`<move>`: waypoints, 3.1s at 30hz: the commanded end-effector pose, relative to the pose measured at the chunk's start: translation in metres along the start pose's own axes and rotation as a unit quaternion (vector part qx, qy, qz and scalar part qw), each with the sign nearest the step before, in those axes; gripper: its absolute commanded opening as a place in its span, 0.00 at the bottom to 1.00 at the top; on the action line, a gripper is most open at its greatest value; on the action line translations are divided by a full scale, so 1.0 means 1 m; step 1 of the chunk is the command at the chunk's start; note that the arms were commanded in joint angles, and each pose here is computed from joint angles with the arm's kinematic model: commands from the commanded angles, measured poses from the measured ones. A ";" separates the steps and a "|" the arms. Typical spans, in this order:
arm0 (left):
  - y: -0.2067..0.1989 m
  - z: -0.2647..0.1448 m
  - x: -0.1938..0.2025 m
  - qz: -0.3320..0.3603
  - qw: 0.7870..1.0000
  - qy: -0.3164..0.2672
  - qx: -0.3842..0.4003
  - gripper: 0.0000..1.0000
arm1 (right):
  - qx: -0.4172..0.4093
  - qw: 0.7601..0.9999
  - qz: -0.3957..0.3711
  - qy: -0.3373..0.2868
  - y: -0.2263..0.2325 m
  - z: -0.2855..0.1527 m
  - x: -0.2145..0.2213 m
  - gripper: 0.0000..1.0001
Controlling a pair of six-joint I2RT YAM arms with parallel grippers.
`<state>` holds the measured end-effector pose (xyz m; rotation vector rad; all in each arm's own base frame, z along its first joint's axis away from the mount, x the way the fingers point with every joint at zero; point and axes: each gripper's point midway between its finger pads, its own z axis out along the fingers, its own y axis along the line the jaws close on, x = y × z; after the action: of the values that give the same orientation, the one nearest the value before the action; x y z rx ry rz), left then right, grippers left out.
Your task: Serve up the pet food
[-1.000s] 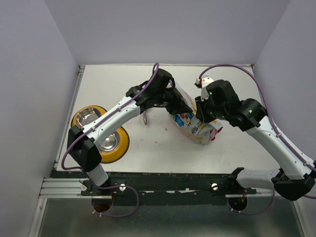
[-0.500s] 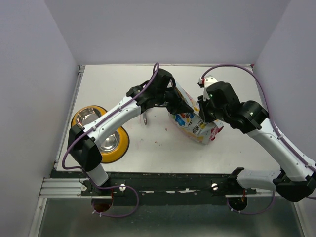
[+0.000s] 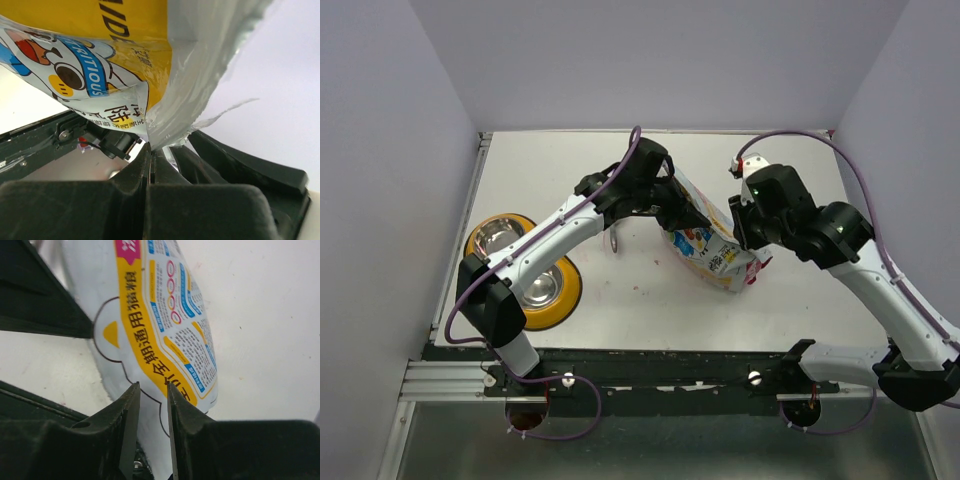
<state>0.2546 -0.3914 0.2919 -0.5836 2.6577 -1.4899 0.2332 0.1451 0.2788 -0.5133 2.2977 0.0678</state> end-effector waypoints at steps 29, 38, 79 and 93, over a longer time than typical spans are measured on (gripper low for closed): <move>-0.017 -0.012 0.005 0.004 1.000 0.009 0.014 0.00 | -0.021 1.000 -0.021 0.004 0.003 -0.009 0.002 0.33; -0.017 -0.012 0.006 0.005 1.000 0.010 0.016 0.00 | -0.049 0.999 -0.019 -0.005 0.011 -0.014 -0.003 0.32; 0.014 -0.007 0.028 0.006 0.999 -0.018 0.043 0.49 | -0.128 0.983 0.128 0.012 0.056 -0.003 0.002 0.01; 0.017 0.006 0.038 -0.003 0.999 0.005 0.032 0.38 | -0.123 0.985 0.123 0.009 0.053 -0.003 0.000 0.01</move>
<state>0.2209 -0.3946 0.2750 -0.6026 2.5916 -1.5564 0.2048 0.1874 0.2668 -0.3696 2.3993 0.4475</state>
